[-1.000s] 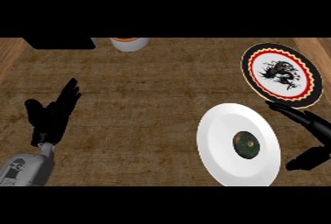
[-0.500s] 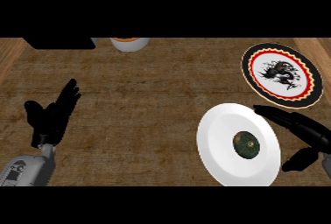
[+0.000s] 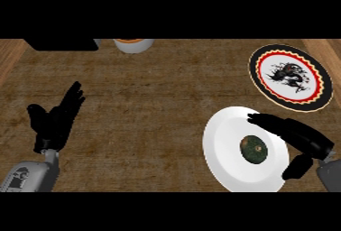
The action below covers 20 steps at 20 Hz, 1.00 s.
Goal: Pick the squash from the plate and place it in the plate
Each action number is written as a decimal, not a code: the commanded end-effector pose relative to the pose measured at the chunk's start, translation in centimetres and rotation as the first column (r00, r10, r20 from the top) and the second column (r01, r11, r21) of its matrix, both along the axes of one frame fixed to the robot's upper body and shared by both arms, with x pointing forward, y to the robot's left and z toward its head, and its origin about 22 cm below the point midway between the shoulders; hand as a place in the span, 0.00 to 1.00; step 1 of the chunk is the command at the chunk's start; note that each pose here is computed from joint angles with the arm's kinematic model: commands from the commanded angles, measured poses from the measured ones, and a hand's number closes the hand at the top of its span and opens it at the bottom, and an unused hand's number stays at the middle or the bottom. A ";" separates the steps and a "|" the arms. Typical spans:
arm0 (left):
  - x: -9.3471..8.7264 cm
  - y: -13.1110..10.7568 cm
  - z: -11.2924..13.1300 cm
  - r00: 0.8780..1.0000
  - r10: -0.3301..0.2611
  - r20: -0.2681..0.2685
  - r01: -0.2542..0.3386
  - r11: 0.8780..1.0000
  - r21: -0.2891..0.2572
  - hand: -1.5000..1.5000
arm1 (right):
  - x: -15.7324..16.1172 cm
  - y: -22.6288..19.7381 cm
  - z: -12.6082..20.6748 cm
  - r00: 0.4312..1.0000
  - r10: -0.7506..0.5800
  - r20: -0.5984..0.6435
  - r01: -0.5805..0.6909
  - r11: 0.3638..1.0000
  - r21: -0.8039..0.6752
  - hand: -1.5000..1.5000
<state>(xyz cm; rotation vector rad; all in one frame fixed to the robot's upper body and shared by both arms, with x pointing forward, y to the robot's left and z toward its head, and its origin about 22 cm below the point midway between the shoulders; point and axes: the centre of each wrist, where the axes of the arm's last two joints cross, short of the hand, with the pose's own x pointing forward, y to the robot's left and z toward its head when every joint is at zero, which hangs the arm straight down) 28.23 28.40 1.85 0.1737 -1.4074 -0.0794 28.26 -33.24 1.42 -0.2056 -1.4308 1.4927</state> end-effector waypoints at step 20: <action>0.1 0.6 0.4 1.000 -0.001 0.015 0.001 1.000 0.010 0.50 | 1.8 5.1 -4.8 0.984 0.167 -0.056 -0.174 0.968 -0.180 1.00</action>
